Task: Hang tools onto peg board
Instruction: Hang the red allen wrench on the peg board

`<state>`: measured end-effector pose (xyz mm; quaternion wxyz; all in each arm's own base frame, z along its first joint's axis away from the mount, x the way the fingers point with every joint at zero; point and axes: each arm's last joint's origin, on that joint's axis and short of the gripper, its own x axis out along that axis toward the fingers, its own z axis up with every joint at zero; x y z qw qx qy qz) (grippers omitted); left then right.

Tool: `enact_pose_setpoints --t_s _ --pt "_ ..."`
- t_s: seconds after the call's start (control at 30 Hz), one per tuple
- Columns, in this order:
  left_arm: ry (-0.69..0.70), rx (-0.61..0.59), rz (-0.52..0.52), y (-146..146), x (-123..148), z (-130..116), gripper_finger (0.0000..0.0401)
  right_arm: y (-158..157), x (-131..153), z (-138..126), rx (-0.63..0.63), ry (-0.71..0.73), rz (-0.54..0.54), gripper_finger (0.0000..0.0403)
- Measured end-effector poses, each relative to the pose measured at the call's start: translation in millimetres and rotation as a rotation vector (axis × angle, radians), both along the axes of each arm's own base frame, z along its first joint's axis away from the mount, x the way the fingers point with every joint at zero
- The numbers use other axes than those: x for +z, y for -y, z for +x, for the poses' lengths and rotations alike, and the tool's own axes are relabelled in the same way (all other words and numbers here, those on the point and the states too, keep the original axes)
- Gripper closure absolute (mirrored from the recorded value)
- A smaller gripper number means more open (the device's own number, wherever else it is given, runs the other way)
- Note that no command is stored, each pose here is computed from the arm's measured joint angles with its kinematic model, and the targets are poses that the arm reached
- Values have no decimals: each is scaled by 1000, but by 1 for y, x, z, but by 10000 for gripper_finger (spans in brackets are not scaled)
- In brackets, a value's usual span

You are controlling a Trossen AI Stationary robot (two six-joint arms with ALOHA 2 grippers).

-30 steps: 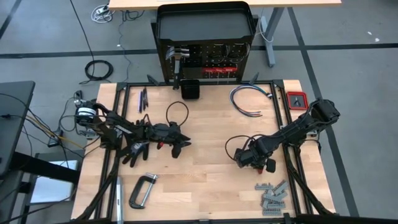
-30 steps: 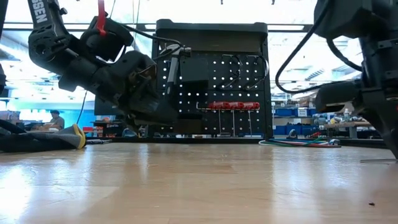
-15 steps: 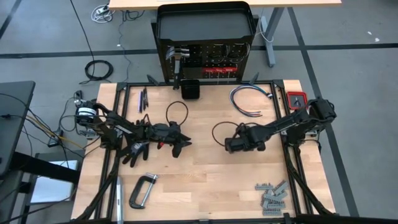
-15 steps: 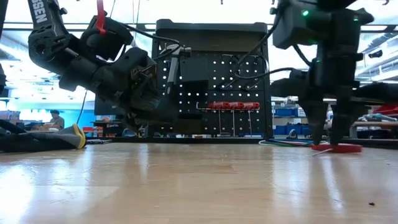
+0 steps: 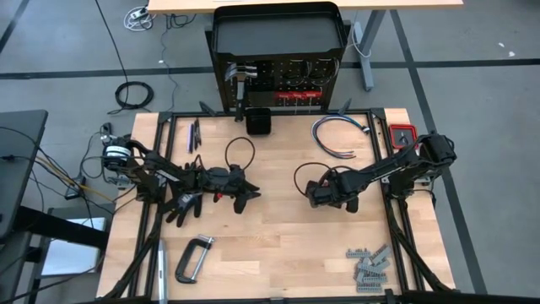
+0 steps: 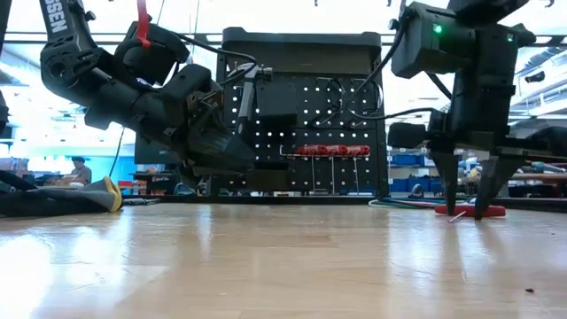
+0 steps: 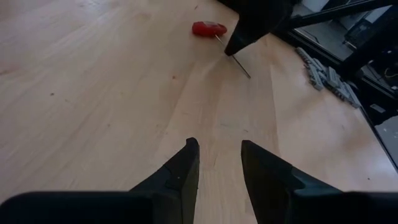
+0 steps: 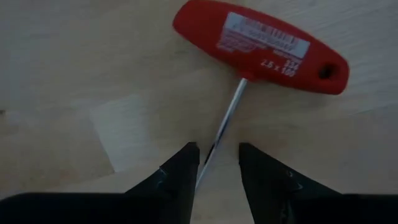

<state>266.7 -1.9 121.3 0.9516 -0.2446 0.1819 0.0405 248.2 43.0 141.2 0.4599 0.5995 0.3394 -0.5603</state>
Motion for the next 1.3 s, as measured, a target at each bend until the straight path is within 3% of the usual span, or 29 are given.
enact_pose_setpoints --t_s 0.17,0.37,0.63,1.0,1.3 --pt "1 -14 -6 0 0 0 276 3 -6 -2 -15 31 9 306" --pt "4 -15 -3 0 0 0 276 1 -5 -1 40 41 -33 391" --pt "4 -15 -2 0 0 0 276 1 -4 0 122 30 -92 396" --pt "15 -25 22 0 1 0 276 34 37 34 312 56 -402 400" --pt "21 -25 22 0 2 1 276 60 44 42 439 50 -437 398"
